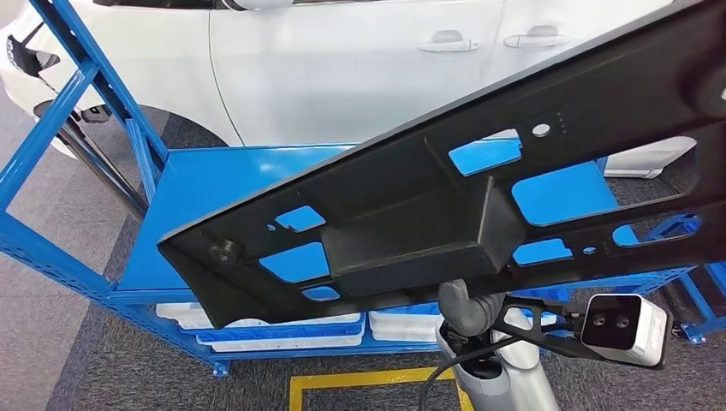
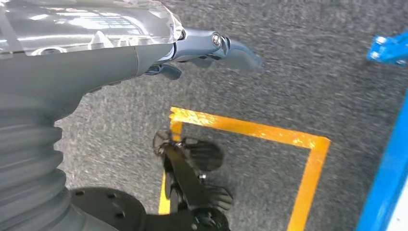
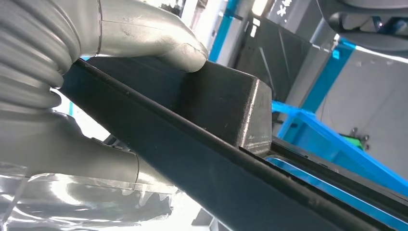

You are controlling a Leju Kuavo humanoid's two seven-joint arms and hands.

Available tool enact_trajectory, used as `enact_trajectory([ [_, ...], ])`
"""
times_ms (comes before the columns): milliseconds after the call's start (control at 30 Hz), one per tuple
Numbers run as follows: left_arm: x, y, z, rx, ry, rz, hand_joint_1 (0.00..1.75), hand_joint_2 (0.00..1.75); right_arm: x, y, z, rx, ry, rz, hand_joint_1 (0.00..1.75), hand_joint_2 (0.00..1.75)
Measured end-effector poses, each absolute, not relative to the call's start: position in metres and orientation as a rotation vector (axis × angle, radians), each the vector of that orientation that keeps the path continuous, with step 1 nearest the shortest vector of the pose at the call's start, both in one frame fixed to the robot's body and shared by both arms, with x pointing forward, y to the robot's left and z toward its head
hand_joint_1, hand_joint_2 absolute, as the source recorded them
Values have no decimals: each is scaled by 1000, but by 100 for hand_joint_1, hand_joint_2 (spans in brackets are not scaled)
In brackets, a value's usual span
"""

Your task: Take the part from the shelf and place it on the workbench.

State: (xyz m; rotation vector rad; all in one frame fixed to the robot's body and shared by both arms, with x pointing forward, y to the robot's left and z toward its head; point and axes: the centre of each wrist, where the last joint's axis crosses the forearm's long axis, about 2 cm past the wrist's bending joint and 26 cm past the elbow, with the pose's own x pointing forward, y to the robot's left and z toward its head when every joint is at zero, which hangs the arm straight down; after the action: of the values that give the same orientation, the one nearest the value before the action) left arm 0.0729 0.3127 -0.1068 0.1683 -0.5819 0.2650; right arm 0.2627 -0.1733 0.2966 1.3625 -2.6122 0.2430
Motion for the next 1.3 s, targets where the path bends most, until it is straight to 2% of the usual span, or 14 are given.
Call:
enact_trajectory([
  [700, 80, 315, -106, 172, -558, 215, 0, 175, 252, -157, 293, 1639, -2598, 210, 175, 175],
  [1300, 86, 314, -104, 164, -564, 195, 0, 175, 252, -157, 289, 1571, -2615, 225, 175, 175],
])
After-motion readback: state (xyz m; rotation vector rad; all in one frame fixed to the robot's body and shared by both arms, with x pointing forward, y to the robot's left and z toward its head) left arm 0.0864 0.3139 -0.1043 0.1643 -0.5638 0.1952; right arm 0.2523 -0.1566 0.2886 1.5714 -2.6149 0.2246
